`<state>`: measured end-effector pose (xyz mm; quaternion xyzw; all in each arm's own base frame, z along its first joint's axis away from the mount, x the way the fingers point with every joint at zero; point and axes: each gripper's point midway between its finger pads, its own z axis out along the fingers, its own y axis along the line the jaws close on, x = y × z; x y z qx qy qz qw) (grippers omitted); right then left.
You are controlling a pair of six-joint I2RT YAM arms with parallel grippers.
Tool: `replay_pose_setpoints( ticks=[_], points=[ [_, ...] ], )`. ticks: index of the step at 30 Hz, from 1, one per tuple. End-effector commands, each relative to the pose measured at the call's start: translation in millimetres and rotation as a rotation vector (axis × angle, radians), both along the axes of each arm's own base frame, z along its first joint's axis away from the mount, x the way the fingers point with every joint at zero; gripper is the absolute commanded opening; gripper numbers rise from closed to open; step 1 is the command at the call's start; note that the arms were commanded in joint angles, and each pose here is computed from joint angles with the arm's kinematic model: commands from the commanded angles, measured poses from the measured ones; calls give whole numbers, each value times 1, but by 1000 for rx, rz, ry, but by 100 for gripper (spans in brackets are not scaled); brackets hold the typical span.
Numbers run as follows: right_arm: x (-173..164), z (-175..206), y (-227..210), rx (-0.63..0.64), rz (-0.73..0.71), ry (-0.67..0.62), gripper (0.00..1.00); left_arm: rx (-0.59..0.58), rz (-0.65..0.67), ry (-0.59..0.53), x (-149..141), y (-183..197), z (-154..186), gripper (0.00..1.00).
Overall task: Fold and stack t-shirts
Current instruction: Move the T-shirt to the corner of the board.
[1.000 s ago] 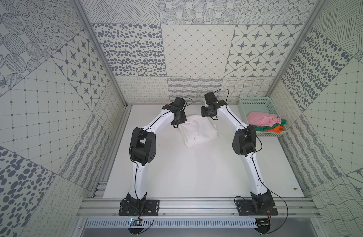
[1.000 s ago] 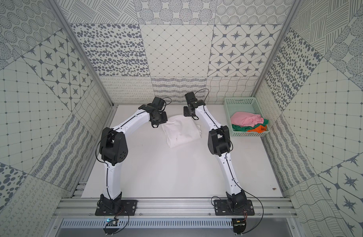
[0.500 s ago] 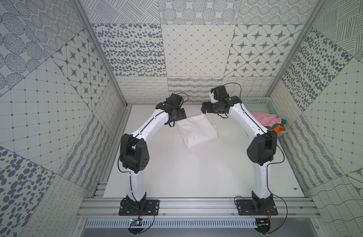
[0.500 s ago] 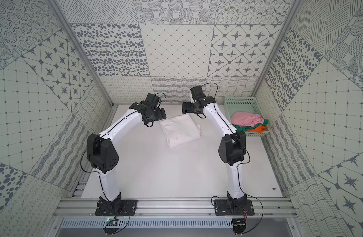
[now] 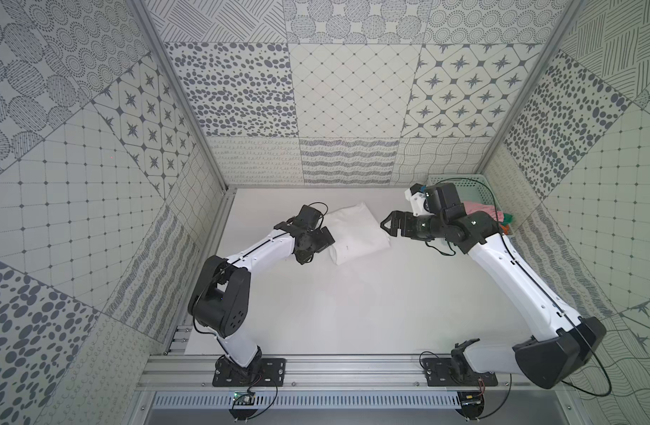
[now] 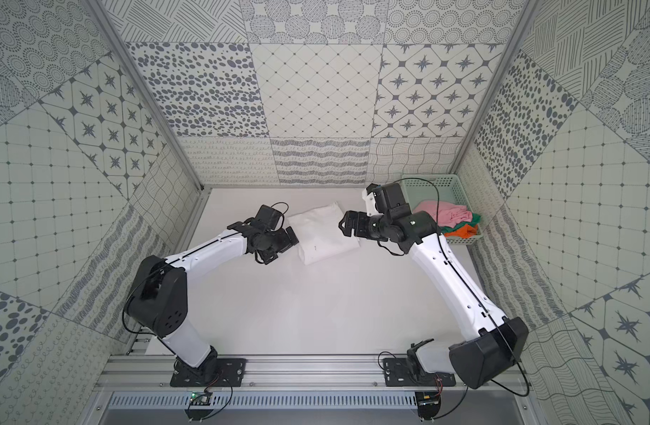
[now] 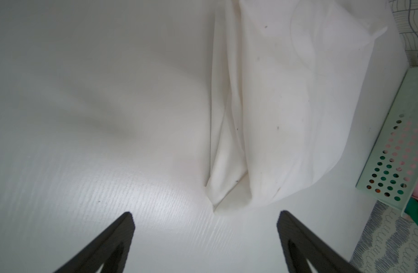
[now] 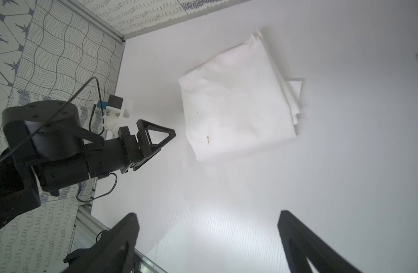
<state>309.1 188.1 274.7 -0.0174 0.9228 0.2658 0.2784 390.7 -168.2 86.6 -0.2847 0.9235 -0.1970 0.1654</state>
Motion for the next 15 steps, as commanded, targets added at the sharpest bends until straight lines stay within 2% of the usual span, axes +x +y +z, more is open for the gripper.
replay_pose_setpoints(
  ticks=[1, 10, 15],
  points=[
    [-14, -1, 2, 58, -7, 39, 95, -209, 39, -161, 44, -37, 16, 99],
    [-32, -6, -9, 33, -28, 83, 95, -217, 42, -199, 81, -44, -8, 99],
    [-36, -12, -16, 8, -51, 102, 95, -195, 73, -162, 86, -38, -32, 99]
  ],
)
